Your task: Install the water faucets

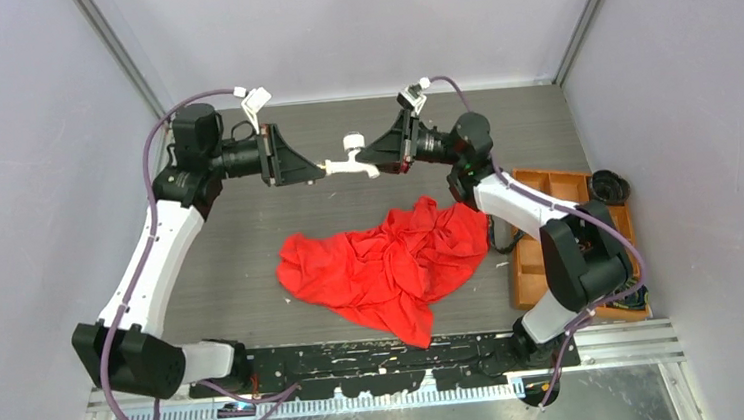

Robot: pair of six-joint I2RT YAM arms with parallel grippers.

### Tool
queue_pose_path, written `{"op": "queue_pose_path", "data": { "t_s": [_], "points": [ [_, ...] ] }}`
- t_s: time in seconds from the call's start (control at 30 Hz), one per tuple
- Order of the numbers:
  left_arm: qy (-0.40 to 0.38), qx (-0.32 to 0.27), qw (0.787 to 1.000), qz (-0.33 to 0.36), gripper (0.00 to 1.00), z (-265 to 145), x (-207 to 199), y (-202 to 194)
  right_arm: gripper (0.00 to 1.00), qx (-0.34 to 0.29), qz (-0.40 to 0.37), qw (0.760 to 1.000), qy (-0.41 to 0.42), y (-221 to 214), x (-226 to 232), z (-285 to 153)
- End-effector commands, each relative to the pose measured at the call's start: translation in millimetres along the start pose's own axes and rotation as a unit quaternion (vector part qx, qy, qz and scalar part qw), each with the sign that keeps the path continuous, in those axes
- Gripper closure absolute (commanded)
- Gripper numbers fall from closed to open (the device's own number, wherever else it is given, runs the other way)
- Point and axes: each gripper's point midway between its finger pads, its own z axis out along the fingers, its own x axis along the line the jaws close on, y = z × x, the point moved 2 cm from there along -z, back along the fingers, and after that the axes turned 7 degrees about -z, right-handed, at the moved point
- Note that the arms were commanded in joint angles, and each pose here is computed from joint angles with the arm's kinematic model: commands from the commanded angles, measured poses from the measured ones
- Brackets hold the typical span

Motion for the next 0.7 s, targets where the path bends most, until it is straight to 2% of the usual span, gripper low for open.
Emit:
{"op": "queue_pose_path", "data": {
  "t_s": [0.0,0.03,0.07,0.13,0.17,0.23,0.3,0.37,0.43,0.5,0.6,0.67],
  "points": [
    [0.057,-0.109,0.980,0.159,1.00,-12,-9,34,0.44,-0.039,0.081,0.991,0.103,-1,51,-4],
    [0.056,-0.114,0.978,0.166,1.00,-13,-11,35,0.29,-0.038,0.068,0.992,0.104,1,51,-4],
    [0.056,-0.114,0.978,0.164,1.00,-14,-12,34,0.19,-0.040,0.049,0.993,0.099,2,50,-5],
    [0.053,-0.100,0.983,0.145,1.00,-13,-12,32,0.04,-0.059,0.009,0.996,0.064,11,44,-9],
    [0.043,-0.086,0.986,0.136,1.00,-12,-15,31,0.01,-0.071,-0.012,0.997,0.031,14,35,-12],
    [0.024,-0.063,0.992,0.110,1.00,-12,-19,28,0.00,-0.091,-0.065,0.992,-0.056,22,19,-21],
    [0.000,-0.050,0.995,0.087,1.00,-16,-29,25,0.00,-0.114,-0.141,0.972,-0.151,34,17,-35],
    [-0.017,-0.033,0.999,0.023,1.00,-15,-24,26,0.00,-0.129,-0.235,0.940,-0.213,44,21,-51],
    [-0.052,-0.011,0.998,-0.034,1.00,-18,-29,26,0.00,-0.138,-0.351,0.899,-0.224,46,35,-64],
    [-0.081,0.005,0.994,-0.079,1.00,-18,-34,28,0.00,-0.153,-0.480,0.841,-0.198,37,54,-77],
    [-0.106,0.014,0.988,-0.113,1.00,-19,-43,31,0.00,-0.199,-0.642,0.725,-0.149,17,76,-92],
    [-0.122,0.022,0.984,-0.129,1.00,-21,-50,34,0.00,-0.178,-0.747,0.631,-0.109,-1,80,-92]
  ]
}}
